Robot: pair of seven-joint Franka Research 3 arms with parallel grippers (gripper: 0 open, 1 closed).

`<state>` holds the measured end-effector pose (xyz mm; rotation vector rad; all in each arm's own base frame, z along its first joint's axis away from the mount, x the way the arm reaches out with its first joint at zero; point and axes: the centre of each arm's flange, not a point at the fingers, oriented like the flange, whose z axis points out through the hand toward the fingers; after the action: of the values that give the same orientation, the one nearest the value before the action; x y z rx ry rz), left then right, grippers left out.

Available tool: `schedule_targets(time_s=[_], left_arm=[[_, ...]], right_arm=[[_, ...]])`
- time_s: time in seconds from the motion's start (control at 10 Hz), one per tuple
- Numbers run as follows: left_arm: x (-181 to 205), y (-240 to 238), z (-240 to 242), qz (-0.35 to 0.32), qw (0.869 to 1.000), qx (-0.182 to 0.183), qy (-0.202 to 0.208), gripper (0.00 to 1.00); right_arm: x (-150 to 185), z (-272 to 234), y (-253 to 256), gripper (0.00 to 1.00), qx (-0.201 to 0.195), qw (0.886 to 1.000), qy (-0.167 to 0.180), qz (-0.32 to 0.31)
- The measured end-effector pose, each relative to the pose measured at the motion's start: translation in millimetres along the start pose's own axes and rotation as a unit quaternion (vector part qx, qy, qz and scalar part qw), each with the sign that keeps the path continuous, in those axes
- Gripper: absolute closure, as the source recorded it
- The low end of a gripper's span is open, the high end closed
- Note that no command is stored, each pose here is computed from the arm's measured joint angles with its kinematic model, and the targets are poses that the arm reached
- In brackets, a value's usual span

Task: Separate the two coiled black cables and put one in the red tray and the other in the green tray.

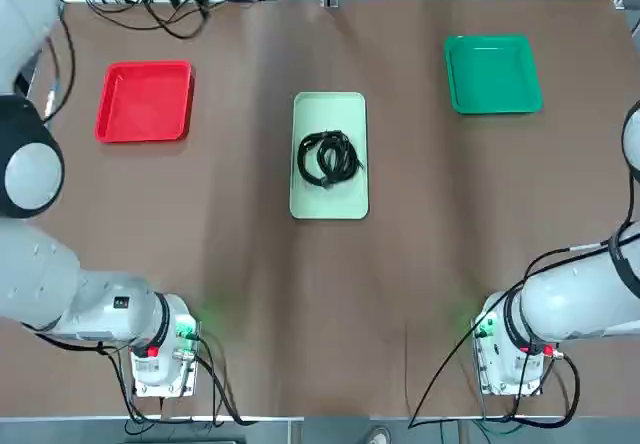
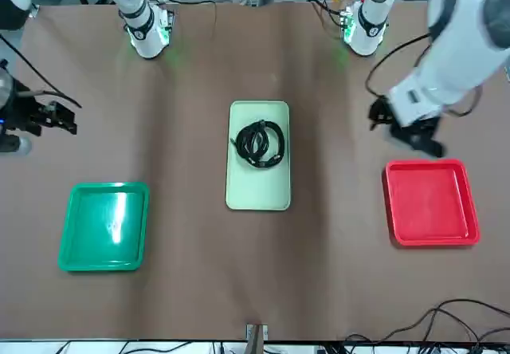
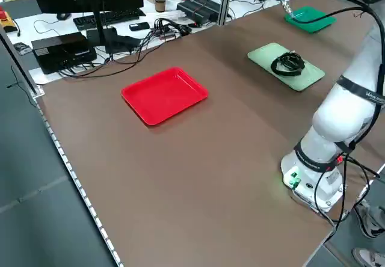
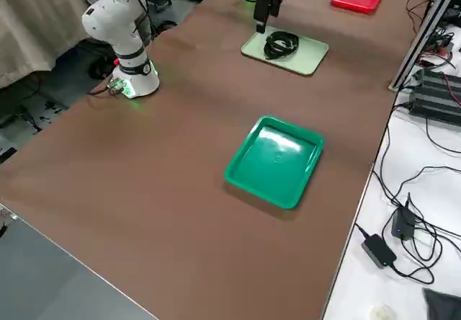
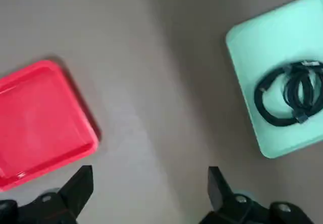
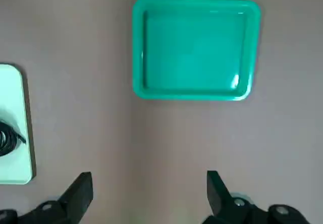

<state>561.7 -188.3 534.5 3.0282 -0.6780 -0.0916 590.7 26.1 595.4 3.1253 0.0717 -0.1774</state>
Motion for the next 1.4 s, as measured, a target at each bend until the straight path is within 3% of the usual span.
schedule_targets(time_s=[0.5,0.7,1.2,1.4], left_arm=[[40.8,87.4,136.5,0.081,0.996,-0.046,-0.017,0.00],[58.2,113.0,193.6,0.080,0.994,-0.072,-0.015,0.02],[69.1,200.6,316.8,0.095,0.995,-0.042,0.008,0.09],[64.3,212.0,344.4,0.094,0.995,-0.045,-0.001,0.13]], right_arm=[[35.2,71.9,-4.7,0.00,0.101,0.993,-0.060,0.012],[43.2,104.3,-10.7,0.00,0.169,0.981,-0.091,0.022],[41.8,135.6,-52.5,0.00,0.283,0.946,-0.157,0.010],[34.6,162.7,-61.2,0.00,0.314,0.930,-0.190,0.014]])
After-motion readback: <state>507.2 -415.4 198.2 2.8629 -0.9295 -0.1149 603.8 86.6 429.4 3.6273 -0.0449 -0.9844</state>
